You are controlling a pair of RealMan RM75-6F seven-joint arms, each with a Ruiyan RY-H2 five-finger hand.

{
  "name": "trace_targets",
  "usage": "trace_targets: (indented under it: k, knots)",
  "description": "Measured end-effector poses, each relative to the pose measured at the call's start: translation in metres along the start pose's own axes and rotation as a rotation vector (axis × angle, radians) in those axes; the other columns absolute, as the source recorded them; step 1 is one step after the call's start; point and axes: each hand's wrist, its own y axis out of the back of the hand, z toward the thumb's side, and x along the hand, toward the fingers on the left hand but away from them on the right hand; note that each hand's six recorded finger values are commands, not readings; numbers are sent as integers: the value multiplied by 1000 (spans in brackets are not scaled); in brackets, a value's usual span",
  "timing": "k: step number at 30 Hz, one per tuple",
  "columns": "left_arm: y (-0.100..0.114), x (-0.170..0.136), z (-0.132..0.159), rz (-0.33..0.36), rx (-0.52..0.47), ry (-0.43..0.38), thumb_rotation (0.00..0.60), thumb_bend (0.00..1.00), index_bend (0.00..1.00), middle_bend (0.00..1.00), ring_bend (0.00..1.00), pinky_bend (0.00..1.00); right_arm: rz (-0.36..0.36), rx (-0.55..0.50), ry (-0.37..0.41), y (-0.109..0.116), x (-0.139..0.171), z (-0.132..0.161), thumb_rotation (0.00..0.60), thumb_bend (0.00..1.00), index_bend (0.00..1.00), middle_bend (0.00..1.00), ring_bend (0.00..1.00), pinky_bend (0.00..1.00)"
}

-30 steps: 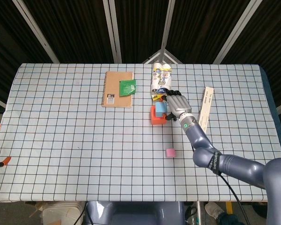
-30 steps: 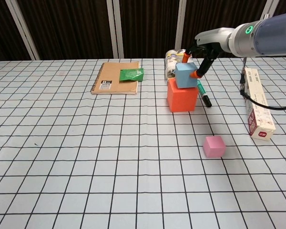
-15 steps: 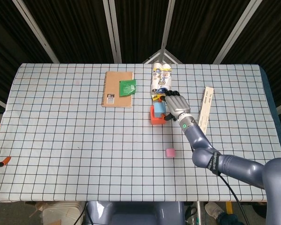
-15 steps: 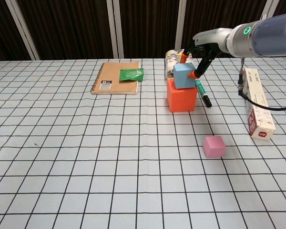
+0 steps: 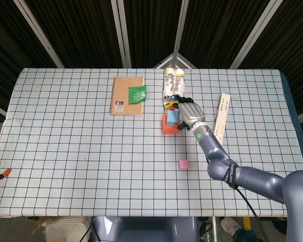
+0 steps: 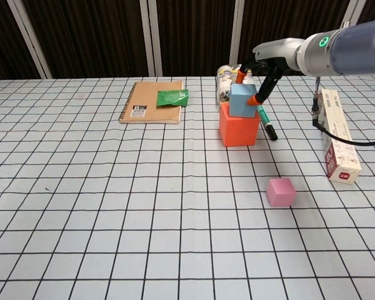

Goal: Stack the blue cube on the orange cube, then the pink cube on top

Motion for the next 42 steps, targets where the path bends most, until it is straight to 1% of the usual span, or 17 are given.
trace_targets:
  k: [32, 42]
  knots:
    - [0, 0, 0, -1, 2, 2, 600, 113, 53, 0, 0, 0, -8, -5, 18, 0, -4, -3, 600, 363, 321, 4, 51, 0]
    - [0, 0, 0, 0, 4, 4, 600, 114, 53, 0, 0, 0, -12, -5, 23, 4, -5, -4, 600, 363, 321, 5, 51, 0]
